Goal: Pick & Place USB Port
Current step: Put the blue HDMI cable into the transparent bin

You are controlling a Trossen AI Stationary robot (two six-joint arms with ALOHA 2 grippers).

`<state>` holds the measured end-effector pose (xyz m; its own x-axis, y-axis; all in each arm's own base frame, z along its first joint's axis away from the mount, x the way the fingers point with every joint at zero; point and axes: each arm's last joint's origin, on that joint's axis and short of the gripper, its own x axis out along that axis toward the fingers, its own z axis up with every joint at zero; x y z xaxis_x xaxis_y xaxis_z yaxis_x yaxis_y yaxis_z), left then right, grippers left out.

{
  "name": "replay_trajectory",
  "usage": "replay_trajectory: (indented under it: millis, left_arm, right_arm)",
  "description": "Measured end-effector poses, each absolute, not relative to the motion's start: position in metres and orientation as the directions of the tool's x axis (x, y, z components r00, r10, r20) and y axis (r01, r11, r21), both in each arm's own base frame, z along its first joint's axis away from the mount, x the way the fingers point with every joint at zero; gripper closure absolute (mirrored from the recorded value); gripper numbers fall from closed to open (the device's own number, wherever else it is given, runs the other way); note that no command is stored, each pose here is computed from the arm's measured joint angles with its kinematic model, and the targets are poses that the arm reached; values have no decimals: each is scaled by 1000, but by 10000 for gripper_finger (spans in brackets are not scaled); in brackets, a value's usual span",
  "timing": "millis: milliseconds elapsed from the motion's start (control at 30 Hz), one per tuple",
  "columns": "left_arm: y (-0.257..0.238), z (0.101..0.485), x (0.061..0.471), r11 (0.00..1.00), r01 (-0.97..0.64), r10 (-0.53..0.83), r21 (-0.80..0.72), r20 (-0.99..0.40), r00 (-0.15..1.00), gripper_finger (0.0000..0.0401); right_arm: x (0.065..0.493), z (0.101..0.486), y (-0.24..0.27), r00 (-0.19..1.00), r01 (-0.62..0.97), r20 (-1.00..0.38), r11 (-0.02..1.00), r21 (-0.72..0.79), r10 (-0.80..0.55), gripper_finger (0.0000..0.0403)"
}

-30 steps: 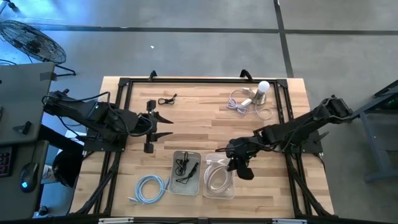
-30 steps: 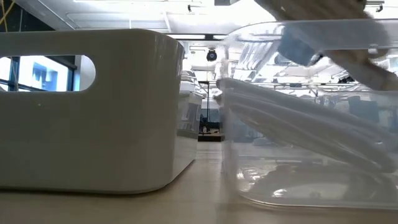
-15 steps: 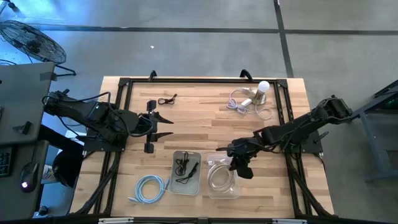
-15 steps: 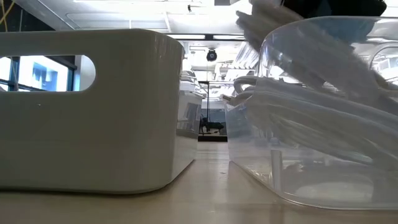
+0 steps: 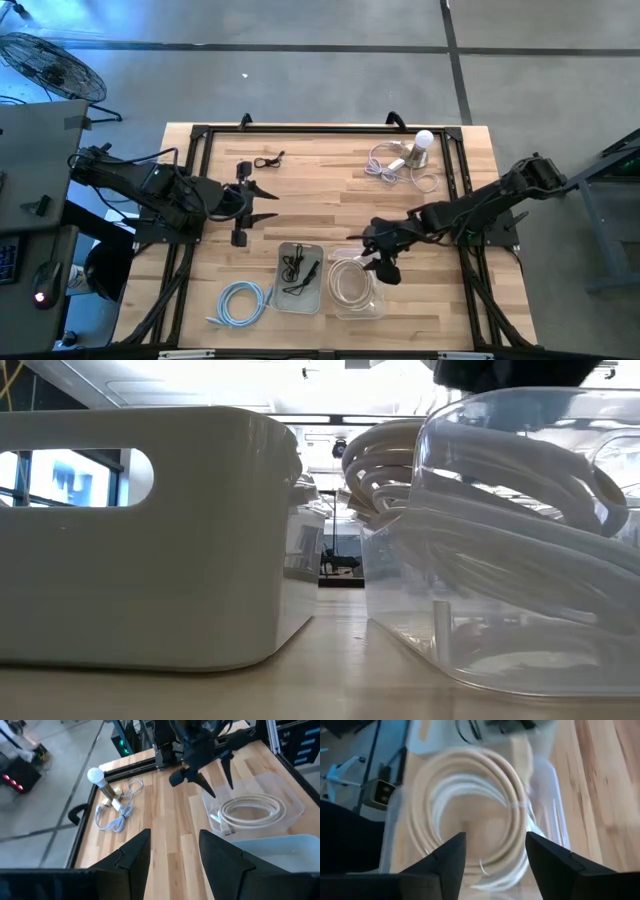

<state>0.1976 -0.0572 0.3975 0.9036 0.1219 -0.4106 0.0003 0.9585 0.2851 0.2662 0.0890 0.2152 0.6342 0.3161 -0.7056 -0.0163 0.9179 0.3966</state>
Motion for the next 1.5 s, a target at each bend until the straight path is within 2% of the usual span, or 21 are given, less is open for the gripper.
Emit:
replay_trajectory:
  millis: [67, 133, 300, 367, 467, 567, 667, 767, 933, 1133, 1367, 1500]
  left_arm:
    - [-57, 398, 198, 963, -8, 120, 269, -404, 907, 239]
    - [-57, 397, 197, 982, -50, 122, 181, -414, 902, 239]
    - [-53, 390, 185, 990, -89, 135, 113, -506, 852, 239]
    - [-51, 387, 176, 992, -120, 118, 32, -554, 824, 239]
    - [-51, 378, 165, 988, -112, 14, -103, -670, 742, 239]
    - [-58, 368, 157, 977, -44, -142, -209, -787, 601, 239]
    - [-76, 357, 155, 960, 46, -265, -277, -838, 478, 239]
    - [-95, 346, 160, 947, 133, -320, -291, -858, 402, 239]
    - [-124, 327, 170, 936, 206, -336, -287, -903, 269, 239]
    - [-158, 298, 182, 939, 250, -278, -236, -949, 147, 239]
    - [-187, 264, 194, 963, 210, -184, -167, -981, 63, 238]
    - [-189, 253, 201, 990, 118, -94, -83, -992, 88, 238]
  right_arm:
    - [268, 225, 90, 653, -71, -683, 924, 376, 328, 203]
    - [271, 238, 88, 682, -125, -651, 930, 345, 333, 202]
    - [275, 283, 80, 770, -167, -545, 930, 329, 331, 203]
    - [274, 301, 77, 799, -175, -501, 926, 334, 332, 202]
    - [270, 328, 75, 837, -213, -428, 924, 319, 341, 202]
    - [265, 348, 75, 860, -259, -371, 926, 274, 350, 203]
    - [260, 361, 75, 872, -288, -333, 925, 246, 360, 202]
    - [256, 367, 74, 879, -290, -316, 927, 239, 357, 202]
    - [255, 366, 73, 877, -286, -329, 931, 225, 349, 202]
    - [255, 365, 72, 883, -261, -343, 942, 213, 322, 203]
    - [254, 364, 72, 878, -256, -354, 941, 221, 322, 202]
    - [254, 364, 73, 876, -255, -355, 938, 235, 327, 203]
